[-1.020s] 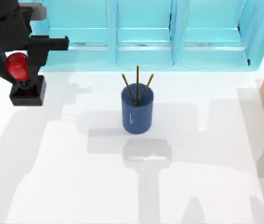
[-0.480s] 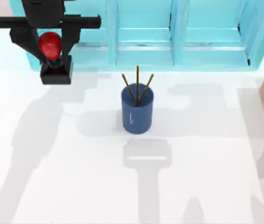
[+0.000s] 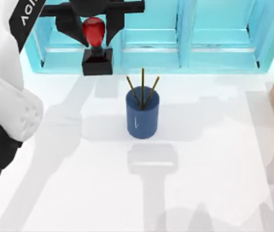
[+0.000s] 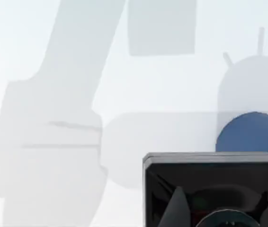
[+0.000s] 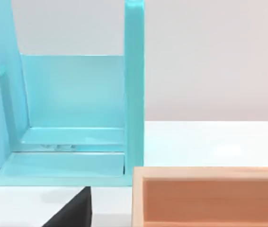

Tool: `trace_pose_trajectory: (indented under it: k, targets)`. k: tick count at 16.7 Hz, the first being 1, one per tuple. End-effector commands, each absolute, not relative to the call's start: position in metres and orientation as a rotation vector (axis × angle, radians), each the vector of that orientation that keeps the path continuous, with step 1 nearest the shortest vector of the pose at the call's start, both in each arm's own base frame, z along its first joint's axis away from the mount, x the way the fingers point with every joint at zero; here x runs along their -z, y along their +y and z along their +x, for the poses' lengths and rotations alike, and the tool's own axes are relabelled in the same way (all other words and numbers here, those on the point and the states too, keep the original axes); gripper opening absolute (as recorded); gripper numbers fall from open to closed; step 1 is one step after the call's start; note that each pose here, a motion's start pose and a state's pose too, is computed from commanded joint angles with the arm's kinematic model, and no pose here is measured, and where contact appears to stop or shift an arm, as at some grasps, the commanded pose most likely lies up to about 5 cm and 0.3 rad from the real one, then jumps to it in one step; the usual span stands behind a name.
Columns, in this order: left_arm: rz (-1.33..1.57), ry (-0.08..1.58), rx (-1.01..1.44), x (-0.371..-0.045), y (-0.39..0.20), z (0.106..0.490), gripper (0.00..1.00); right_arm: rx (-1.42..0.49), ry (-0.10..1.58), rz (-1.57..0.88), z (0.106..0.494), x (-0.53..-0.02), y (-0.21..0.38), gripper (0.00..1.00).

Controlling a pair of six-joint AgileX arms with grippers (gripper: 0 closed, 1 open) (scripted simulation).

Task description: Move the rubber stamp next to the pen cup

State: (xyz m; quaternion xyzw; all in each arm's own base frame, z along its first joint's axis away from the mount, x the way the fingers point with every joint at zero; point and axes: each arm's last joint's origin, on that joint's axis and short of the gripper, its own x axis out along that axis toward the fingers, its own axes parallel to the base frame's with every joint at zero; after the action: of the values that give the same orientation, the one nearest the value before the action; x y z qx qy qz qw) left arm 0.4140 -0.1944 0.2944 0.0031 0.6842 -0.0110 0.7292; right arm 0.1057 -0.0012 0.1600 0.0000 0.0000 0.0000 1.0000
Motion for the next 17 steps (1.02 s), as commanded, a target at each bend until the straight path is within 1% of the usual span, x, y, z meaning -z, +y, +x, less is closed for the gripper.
trace_pose_trajectory:
  k: [5,6,7,12,17]
  targets:
    - [0.008,1.507,0.023,-0.292,-0.199,0.414,0.00,0.000,0.000,0.000,0.106,-0.160,-0.001,1.00]
    - [-0.038,1.391,0.065,-0.292,-0.203,0.424,0.00,0.000,0.000,0.000,0.106,-0.160,-0.001,1.00]
    - [-0.039,1.391,0.064,-0.292,-0.203,0.424,0.00,0.000,0.000,0.000,0.106,-0.160,-0.001,1.00]
    - [-0.027,1.428,0.048,-0.290,-0.201,0.424,0.00,0.000,0.000,0.000,0.106,-0.160,-0.001,1.00]
    - [0.006,1.507,0.023,-0.278,-0.201,0.419,0.00,0.000,0.000,0.000,0.106,-0.160,-0.001,1.00]
